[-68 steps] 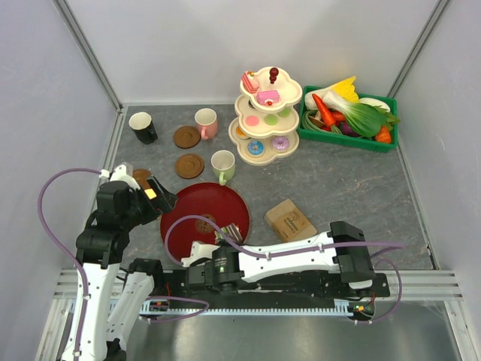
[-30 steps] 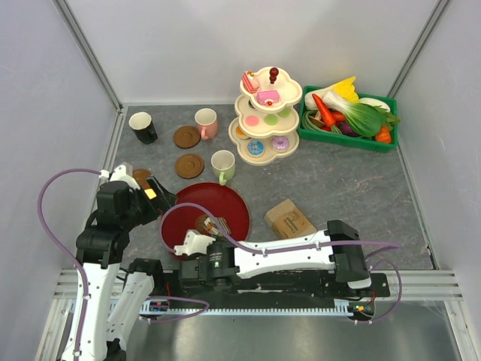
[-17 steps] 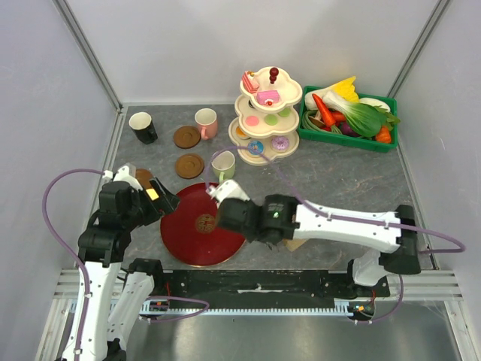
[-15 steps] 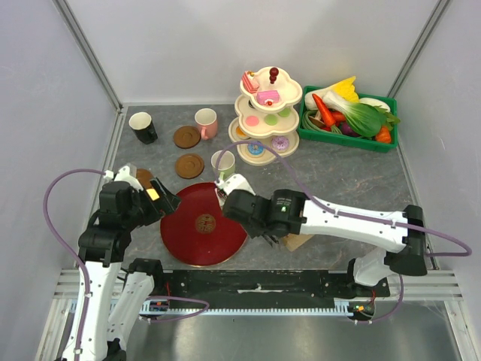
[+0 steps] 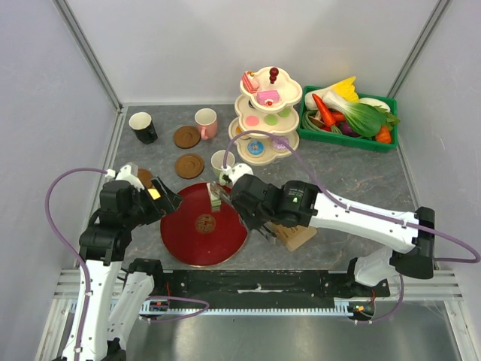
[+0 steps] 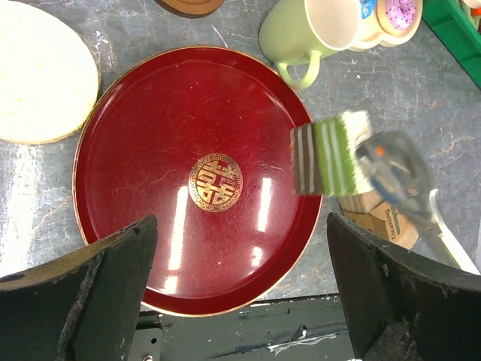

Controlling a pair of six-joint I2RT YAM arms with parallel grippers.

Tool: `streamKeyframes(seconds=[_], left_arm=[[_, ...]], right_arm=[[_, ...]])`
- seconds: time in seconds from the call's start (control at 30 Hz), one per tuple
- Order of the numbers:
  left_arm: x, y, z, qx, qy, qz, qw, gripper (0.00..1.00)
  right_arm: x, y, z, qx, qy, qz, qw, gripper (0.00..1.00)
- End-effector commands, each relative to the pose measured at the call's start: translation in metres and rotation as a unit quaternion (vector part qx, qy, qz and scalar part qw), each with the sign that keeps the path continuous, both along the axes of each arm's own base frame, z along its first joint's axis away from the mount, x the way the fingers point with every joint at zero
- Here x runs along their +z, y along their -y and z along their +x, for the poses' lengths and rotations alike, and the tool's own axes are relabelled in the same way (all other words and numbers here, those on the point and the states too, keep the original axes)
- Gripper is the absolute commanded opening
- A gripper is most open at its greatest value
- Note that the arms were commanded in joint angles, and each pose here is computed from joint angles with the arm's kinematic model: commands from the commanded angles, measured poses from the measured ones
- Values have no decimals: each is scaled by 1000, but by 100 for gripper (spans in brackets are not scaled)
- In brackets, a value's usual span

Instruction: Serve the afternoon tea

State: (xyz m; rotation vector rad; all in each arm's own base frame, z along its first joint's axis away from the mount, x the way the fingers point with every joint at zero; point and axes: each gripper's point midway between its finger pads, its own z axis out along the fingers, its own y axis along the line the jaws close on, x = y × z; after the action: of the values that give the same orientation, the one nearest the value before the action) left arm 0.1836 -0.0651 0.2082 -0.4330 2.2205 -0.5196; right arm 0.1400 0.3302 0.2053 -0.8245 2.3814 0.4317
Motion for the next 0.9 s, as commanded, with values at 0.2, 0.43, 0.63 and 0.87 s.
streamKeyframes(seconds=[0.2,0.43,0.63,0.87], left_arm=[[9,6,7,-5,18,-17,1000,99],[12,7,10,-7,24,-17,1000,99],[14,7,12,-9,25,-14,1000,99],[14,4,15,-6,25,-7,1000,99]], right_arm=[[160,48,94,-145,195,78,967,18],[222,103,164,-263,291,56,918,18],[235,152,224,-327,308,20,893,18],[191,177,248,-335,251,-7,908,20]])
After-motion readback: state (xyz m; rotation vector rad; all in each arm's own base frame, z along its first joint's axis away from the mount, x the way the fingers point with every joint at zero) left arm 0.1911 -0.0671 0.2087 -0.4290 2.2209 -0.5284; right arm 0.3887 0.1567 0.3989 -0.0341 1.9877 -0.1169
